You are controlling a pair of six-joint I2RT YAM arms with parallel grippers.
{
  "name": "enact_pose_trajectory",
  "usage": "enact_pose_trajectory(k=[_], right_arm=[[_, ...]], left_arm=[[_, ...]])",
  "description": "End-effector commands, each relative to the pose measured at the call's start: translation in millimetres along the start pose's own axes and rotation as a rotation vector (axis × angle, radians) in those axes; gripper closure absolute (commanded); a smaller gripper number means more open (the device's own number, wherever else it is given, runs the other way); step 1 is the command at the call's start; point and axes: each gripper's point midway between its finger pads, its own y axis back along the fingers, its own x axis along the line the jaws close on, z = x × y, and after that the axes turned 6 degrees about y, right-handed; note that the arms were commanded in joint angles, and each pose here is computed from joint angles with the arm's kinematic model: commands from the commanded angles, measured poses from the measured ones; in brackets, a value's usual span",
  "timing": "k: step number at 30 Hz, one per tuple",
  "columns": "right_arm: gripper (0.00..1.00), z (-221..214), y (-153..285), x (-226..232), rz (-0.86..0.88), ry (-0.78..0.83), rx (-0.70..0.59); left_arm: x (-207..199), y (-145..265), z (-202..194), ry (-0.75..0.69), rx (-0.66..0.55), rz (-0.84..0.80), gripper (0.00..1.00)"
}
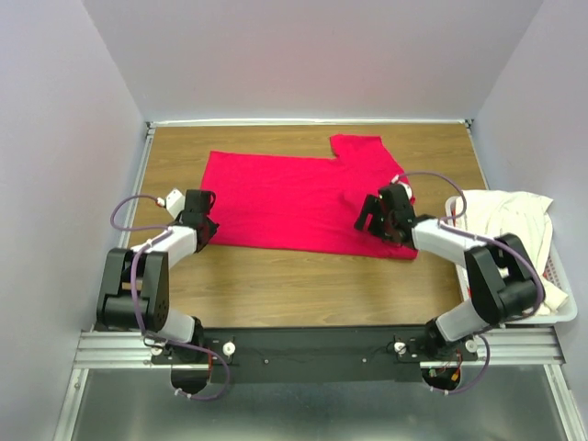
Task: Fold and stack the t-shirts
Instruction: Fold the tshirt
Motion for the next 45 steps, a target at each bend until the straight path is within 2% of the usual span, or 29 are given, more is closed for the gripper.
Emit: enact_pose_trajectory(k=[1, 3, 6, 7, 10, 15, 19, 22, 29, 45], right_arm=[[0.10, -66.0, 18.9, -6.3, 0.032, -0.020, 0.167], [0.10, -71.4, 25.5, -6.1, 0.046, -0.027, 0.169], [0.10, -41.5, 40.2, -0.6, 0.059, -0.029, 0.059], [0.11, -17.2, 47.8, 0.7, 0.037, -0.028, -0.011], [0.13, 28.4, 54.3, -9.8, -0.055, -0.017, -0.108], [0.32, 73.7, 38.6, -52.1, -0.150, -0.064, -0.120], [0.42, 89.4, 14.9, -51.1, -0.162, -0.004, -0.103], [0.48, 85.3, -5.5, -46.8, -0.140, 0.024, -0.064], [0.50, 77.4, -24.6, -54.2, -0.176, 0.035, -0.031], [0.58, 68.7, -39.8, -58.6, -0.195, 0.036, 0.000]], left_arm=[[29.1, 9.8, -8.5, 0.016, 0.010, 0.054, 0.86], [33.4, 13.9, -9.6, 0.016, 0.008, 0.054, 0.86], [24.4, 24.2, 1.6, 0.015, -0.025, 0.003, 0.86], [18.0, 29.9, 8.7, 0.002, -0.042, -0.024, 0.86], [-9.8, 46.7, 24.2, -0.047, -0.042, -0.119, 0.85], [-70.7, 92.4, 60.7, -0.143, -0.073, -0.343, 0.84], [-105.5, 126.7, 84.1, -0.262, -0.099, -0.471, 0.83], [-125.2, 151.3, 102.9, -0.341, -0.154, -0.552, 0.83], [-144.6, 188.9, 95.1, -0.407, -0.202, -0.714, 0.82], [-130.6, 172.6, 70.2, -0.444, -0.184, -0.731, 0.82]])
